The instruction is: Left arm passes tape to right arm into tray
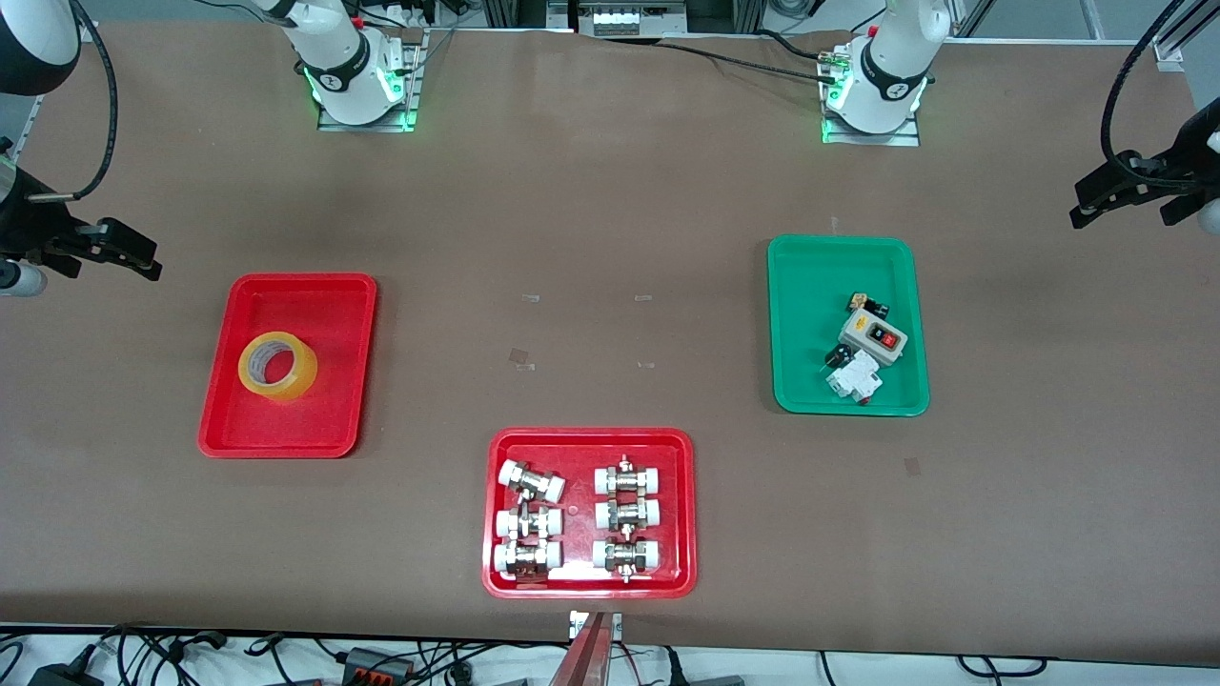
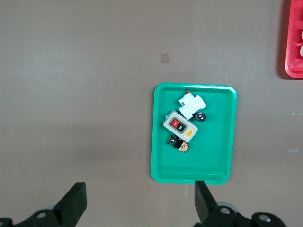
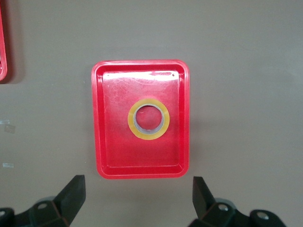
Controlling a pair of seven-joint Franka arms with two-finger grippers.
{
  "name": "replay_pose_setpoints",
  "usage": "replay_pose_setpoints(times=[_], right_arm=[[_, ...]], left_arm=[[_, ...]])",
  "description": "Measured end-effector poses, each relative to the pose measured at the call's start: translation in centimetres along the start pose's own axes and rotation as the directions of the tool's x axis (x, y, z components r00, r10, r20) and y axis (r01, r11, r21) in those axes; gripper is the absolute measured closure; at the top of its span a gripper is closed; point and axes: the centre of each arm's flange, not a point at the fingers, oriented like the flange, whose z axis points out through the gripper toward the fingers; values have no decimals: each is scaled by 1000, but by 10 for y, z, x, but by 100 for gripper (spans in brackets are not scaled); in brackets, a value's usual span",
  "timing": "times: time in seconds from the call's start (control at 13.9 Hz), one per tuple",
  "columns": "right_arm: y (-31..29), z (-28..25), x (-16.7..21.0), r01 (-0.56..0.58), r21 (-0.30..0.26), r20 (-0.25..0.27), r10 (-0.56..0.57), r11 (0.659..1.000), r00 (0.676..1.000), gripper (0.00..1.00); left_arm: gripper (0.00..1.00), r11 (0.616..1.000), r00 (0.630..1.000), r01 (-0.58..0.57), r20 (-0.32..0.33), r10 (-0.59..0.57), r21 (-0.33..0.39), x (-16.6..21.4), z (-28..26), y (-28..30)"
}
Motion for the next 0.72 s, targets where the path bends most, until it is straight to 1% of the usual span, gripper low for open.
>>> replay_pose_setpoints(times=[0.72], right_arm=[[1,-13,-13,-4,5,22,4,1000,1000,0]], left_arm=[[0,1000,1000,0,-3,0,0,0,0,0]])
